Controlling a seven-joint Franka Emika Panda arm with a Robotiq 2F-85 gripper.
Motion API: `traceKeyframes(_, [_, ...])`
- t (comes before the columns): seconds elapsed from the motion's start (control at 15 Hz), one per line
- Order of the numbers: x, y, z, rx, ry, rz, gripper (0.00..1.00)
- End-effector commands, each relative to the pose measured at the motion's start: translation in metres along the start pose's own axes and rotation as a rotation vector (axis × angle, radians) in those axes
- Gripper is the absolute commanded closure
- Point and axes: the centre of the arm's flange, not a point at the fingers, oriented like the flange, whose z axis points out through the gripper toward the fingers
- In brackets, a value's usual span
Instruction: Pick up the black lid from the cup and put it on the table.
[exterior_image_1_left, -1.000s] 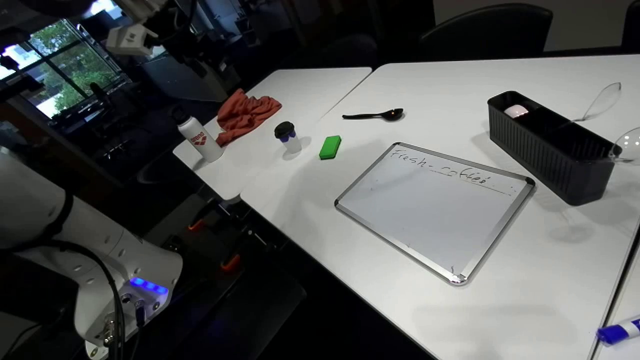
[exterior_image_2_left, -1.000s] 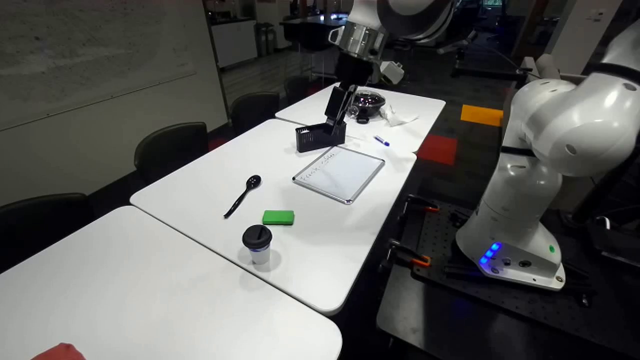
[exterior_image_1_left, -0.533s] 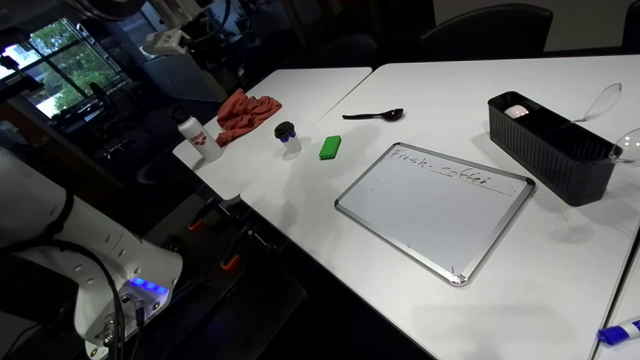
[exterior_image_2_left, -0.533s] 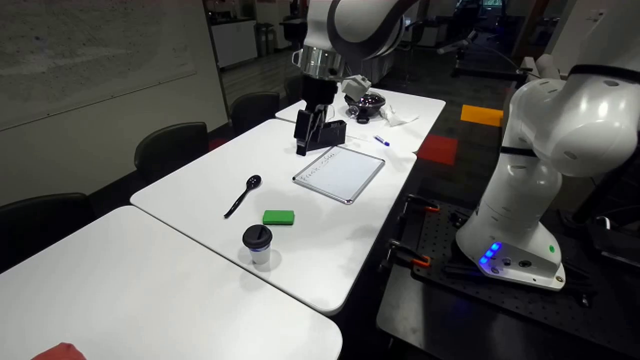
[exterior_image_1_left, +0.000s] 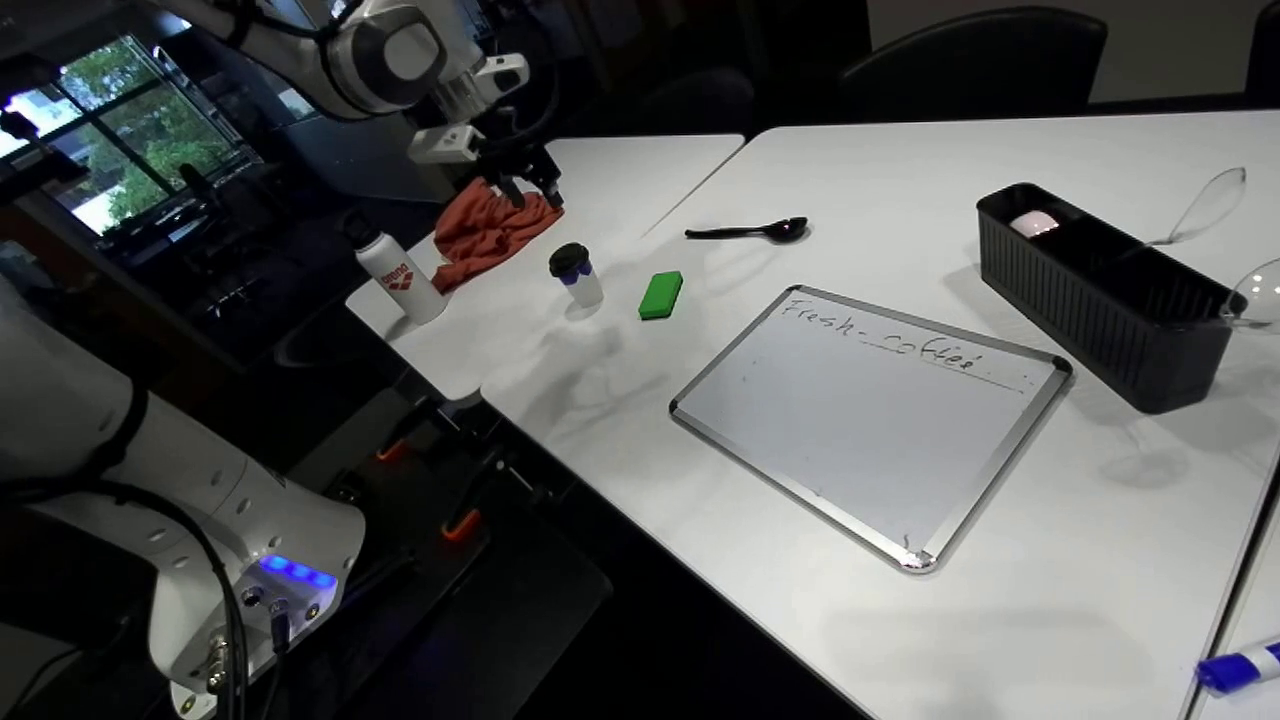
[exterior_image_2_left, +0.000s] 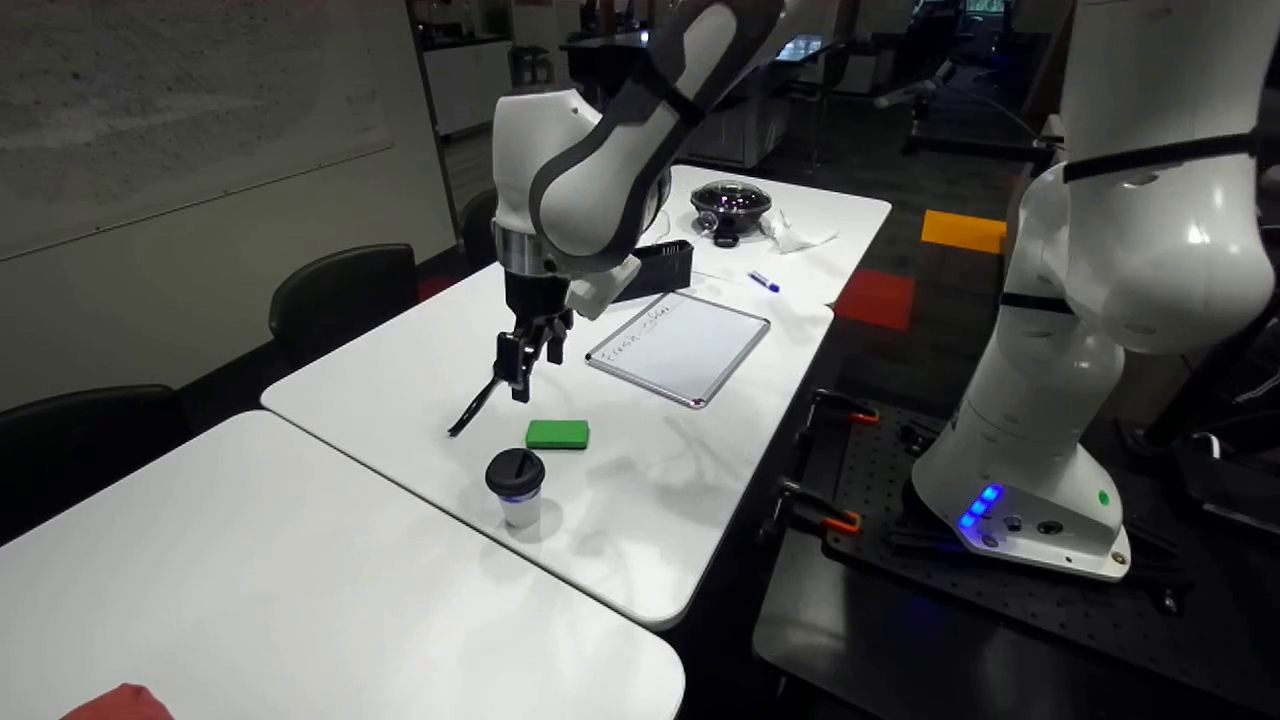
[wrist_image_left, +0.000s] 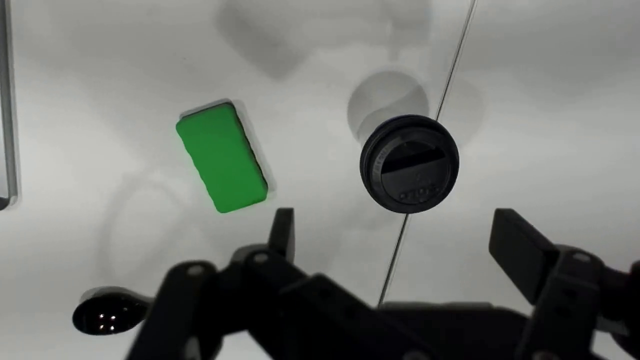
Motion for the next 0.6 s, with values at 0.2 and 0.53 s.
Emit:
traceKeyframes(0.2, [0.037, -0.031, 0.082, -0.044, -0.048, -0.095, 0.00])
traceKeyframes(0.53, [0.028, -0.030, 0.086, -0.033, -0.065, -0.095, 0.00])
